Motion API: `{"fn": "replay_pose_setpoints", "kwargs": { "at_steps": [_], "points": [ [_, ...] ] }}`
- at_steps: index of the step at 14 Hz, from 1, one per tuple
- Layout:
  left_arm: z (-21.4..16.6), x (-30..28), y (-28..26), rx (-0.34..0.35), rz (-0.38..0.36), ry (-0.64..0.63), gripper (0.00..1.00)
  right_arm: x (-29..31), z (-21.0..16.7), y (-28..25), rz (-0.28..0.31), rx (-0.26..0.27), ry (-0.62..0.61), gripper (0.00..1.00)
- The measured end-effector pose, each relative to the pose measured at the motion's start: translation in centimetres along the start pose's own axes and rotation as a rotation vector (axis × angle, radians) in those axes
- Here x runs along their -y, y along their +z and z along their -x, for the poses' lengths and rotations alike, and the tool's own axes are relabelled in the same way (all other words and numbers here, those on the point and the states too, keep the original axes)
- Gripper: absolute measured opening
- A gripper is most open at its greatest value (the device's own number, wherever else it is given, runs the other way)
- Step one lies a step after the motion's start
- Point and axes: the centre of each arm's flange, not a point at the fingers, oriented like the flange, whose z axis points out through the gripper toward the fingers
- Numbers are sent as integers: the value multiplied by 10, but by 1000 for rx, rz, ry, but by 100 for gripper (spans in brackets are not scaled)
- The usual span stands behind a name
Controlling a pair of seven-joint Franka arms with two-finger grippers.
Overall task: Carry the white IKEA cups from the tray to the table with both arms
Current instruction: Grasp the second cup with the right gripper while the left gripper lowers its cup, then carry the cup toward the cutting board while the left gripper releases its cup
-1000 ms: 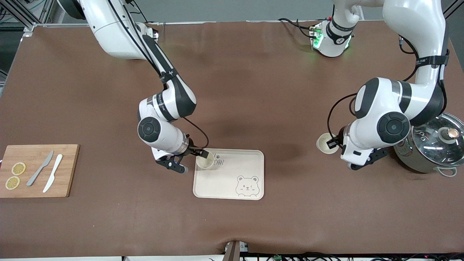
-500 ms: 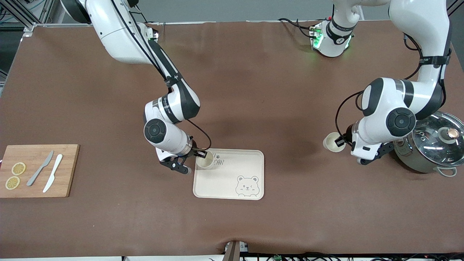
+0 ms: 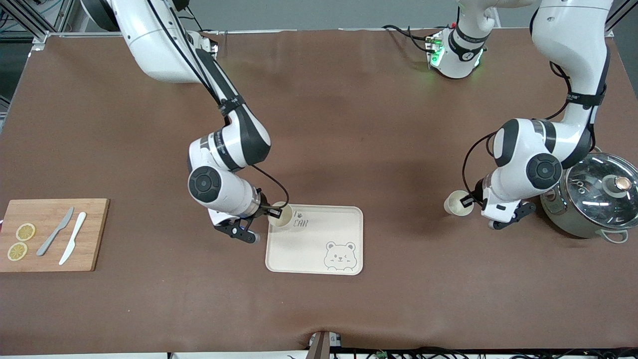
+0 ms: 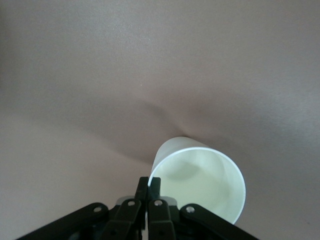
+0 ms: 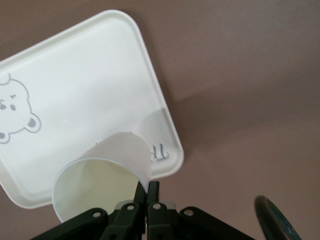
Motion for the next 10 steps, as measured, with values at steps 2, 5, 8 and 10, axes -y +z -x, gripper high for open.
{"fn": "replay_pose_setpoints", "kwargs": {
  "at_steps": [2,5,8,10],
  "points": [
    [-8,11,7,9,-1,10,3,-33,-17,-30,54,29,-18,2],
    [-10,14,12,16,-3,14,17,-120,-55,-64,87,48,-115,2],
    [-9,10,6,8,3,21,47,-206,-72,-78,126,74,-240,2],
    [-9,11,-17,-3,6,26,67,-247,-75,-78,152,97,-294,2]
  ]
}}
